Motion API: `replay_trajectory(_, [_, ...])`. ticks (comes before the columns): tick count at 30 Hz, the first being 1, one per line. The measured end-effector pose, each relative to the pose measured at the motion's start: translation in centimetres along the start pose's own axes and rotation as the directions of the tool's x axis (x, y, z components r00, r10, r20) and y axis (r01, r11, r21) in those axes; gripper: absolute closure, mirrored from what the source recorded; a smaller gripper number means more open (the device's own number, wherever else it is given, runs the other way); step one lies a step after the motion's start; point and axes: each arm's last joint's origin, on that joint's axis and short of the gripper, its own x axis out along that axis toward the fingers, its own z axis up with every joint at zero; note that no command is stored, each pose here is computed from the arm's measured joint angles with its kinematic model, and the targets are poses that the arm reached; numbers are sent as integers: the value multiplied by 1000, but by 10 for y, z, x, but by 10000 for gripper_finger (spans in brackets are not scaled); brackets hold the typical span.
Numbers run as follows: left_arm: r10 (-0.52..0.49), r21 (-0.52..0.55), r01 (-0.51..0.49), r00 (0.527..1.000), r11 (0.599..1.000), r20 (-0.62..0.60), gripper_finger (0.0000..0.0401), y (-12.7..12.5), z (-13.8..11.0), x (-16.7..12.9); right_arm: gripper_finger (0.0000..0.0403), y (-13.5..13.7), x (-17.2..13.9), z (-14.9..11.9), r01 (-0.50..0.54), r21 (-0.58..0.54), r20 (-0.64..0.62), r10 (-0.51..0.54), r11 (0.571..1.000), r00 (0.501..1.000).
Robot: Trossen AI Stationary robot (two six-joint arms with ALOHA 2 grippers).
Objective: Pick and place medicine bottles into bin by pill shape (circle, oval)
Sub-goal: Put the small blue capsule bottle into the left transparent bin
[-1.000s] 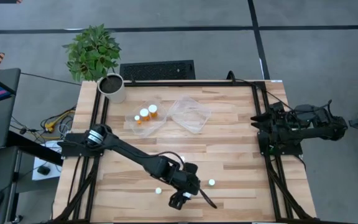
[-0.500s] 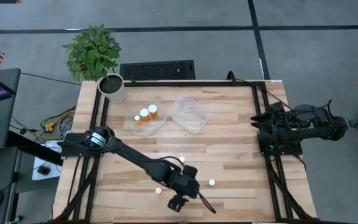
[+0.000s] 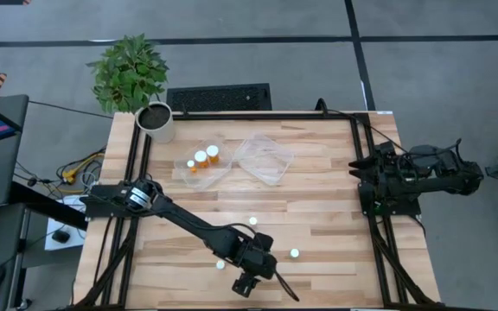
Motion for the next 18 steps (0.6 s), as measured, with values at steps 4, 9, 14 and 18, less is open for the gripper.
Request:
replay_trajectory(4, [2, 11, -2, 1000, 1000, -7, 167, 0, -1, 0, 207, 0, 0, 0, 0, 11, 0, 0, 1000, 1000])
replay_trajectory(9, [4, 30, -3, 1000, 1000, -8, 170, 2, -1, 0, 205, 0, 0, 0, 0, 12, 0, 0, 1000, 1000])
replay_trajectory(14, [14, 46, -14, 1000, 999, -4, 171, 4, -2, 1, 207, 0, 0, 0, 0, 13, 0, 0, 1000, 1000])
replay_trajectory(18, [-3, 42, 2, 1000, 999, 3, 171, 4, -4, 5, 205, 0, 0, 0, 0, 14, 0, 0, 1000, 1000])
